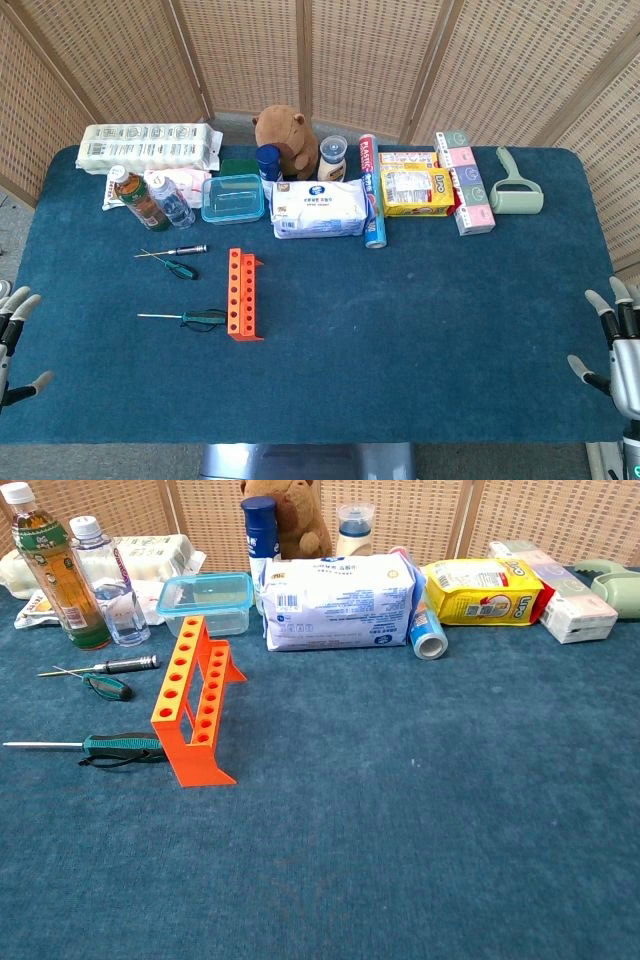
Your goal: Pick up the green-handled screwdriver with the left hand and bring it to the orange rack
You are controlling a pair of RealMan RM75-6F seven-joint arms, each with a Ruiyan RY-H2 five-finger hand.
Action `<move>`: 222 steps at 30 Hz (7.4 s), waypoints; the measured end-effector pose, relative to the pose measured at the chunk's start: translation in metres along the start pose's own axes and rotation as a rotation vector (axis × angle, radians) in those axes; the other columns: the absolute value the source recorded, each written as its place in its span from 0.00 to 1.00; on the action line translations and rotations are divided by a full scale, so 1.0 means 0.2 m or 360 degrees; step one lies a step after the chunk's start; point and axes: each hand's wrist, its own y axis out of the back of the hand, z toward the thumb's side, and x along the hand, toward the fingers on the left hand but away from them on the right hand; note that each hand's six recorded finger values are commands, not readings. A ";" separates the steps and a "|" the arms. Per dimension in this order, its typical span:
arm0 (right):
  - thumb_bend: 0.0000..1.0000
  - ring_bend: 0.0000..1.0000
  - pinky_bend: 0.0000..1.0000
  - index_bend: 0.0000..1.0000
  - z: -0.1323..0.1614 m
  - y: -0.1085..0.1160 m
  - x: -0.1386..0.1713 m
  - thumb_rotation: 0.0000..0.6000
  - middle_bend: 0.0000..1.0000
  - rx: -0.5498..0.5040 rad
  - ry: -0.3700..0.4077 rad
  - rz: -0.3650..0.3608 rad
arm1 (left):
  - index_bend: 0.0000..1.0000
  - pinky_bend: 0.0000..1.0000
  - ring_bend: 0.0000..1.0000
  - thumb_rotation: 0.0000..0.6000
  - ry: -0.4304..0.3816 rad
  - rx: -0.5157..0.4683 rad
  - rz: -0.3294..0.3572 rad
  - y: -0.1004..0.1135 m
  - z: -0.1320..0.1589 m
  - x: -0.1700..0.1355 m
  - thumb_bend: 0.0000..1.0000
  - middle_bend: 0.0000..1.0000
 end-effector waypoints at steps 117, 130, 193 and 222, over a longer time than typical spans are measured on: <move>0.02 0.00 0.00 0.07 -0.10 0.06 -0.04 1.00 0.04 -0.0550 0.0035 0.0123 | 0.48 0.98 0.99 1.00 -0.0112 0.0016 -0.0468 -0.76 0.81 0.56 0.43 1.00; 0.02 0.00 0.00 0.07 -0.07 0.03 -0.03 1.00 0.04 -0.0514 0.0045 0.0163 | 0.48 0.98 0.99 1.00 -0.0275 -0.0115 -0.0211 -0.25 0.72 0.40 0.43 1.00; 0.02 0.00 0.00 0.07 -0.07 0.00 -0.04 1.00 0.04 -0.0501 0.0017 0.0195 | 0.49 0.98 0.99 1.00 -0.0750 -0.1428 -0.0901 -0.08 0.82 0.40 0.44 1.00; 0.02 0.00 0.00 0.07 -0.07 0.01 -0.04 1.00 0.04 -0.0513 0.0012 0.0189 | 0.49 0.98 0.99 1.00 -0.0714 -0.1356 -0.0912 -0.14 0.86 0.42 0.44 1.00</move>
